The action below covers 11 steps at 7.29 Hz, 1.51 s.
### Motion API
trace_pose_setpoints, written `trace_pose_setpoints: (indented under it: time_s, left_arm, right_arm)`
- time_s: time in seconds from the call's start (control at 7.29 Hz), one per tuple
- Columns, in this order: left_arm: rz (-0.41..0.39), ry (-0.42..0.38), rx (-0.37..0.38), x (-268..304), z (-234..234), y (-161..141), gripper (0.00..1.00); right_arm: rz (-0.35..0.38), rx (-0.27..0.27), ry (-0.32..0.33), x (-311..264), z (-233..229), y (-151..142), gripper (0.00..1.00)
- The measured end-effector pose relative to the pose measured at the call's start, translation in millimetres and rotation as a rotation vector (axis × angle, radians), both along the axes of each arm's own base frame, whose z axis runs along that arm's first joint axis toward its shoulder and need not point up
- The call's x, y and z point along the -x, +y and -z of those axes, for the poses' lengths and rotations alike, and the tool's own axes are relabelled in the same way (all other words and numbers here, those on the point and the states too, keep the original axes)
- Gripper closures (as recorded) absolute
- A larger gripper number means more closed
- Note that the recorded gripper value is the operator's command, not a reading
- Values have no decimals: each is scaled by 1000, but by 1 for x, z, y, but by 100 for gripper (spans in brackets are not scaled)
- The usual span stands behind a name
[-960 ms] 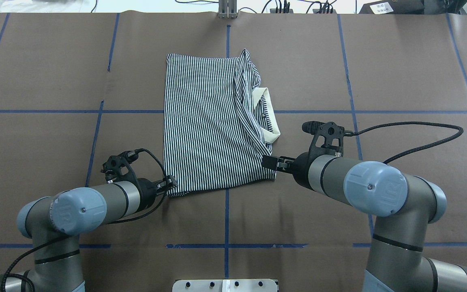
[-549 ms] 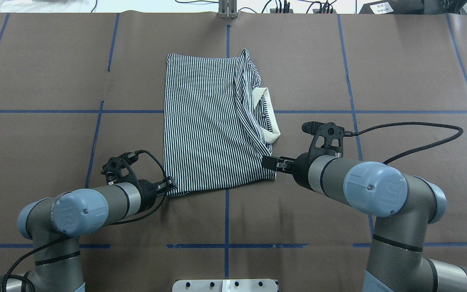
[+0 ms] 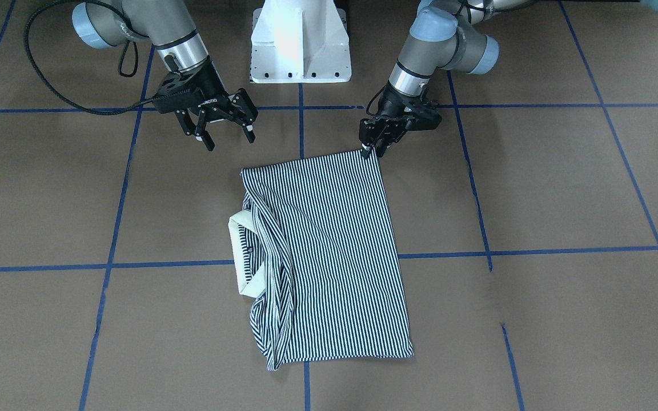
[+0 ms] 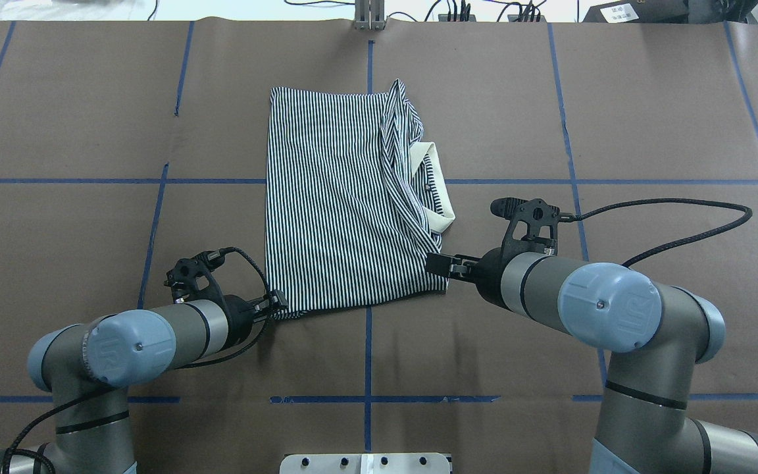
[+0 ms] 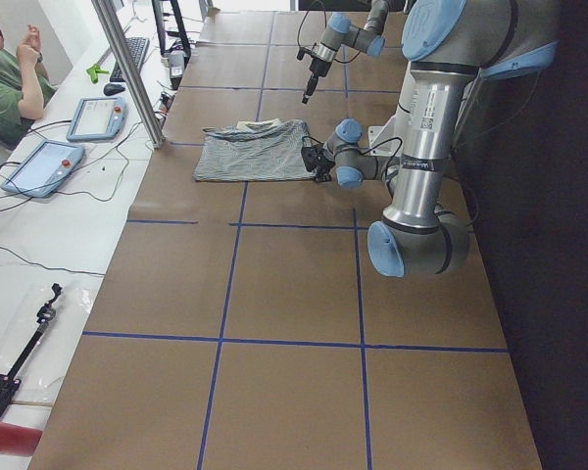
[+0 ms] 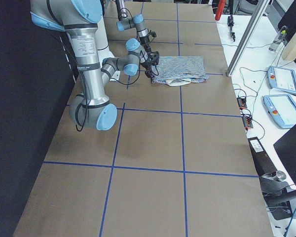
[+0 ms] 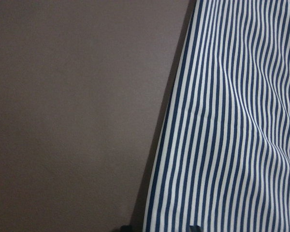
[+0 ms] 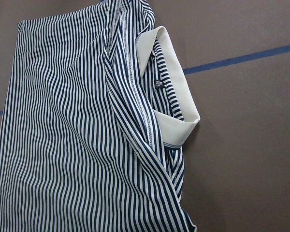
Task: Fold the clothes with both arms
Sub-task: 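Grasp the shirt's near corners with both grippers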
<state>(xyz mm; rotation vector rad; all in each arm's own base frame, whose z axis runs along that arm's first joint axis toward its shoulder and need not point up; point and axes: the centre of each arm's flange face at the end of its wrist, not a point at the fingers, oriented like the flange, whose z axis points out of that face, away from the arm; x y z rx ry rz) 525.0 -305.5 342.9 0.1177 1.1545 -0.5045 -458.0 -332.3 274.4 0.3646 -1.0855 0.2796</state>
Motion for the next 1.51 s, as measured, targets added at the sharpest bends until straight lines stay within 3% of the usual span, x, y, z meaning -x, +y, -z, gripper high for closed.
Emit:
trace_pose_setpoints:
  time_s: [0.14,0.55,0.69,1.1,1.23,1.51]
  left_arm:
    - [-3,1,1,-1,1,2,100]
    - [-7,5,0,-4,3,5,100]
    - [-8,5,-2,-4,3,5,100]
    - [-10,4,-6,-4,3,5,100]
    - [-12,4,-6,-5,3,6,100]
    - [-13,4,-6,-5,4,7,100]
  right_arm:
    - [0,0,1,0,0,0,0]
    - [-2,3,2,1,-1,0,4]
    - [-16,30,-5,5,-1,0,7]
    - [-109,232,39,43,41,-7,20]
    - [-138,287,61,55,48,-11,20]
    - [-169,347,122,70,40,-16,20]
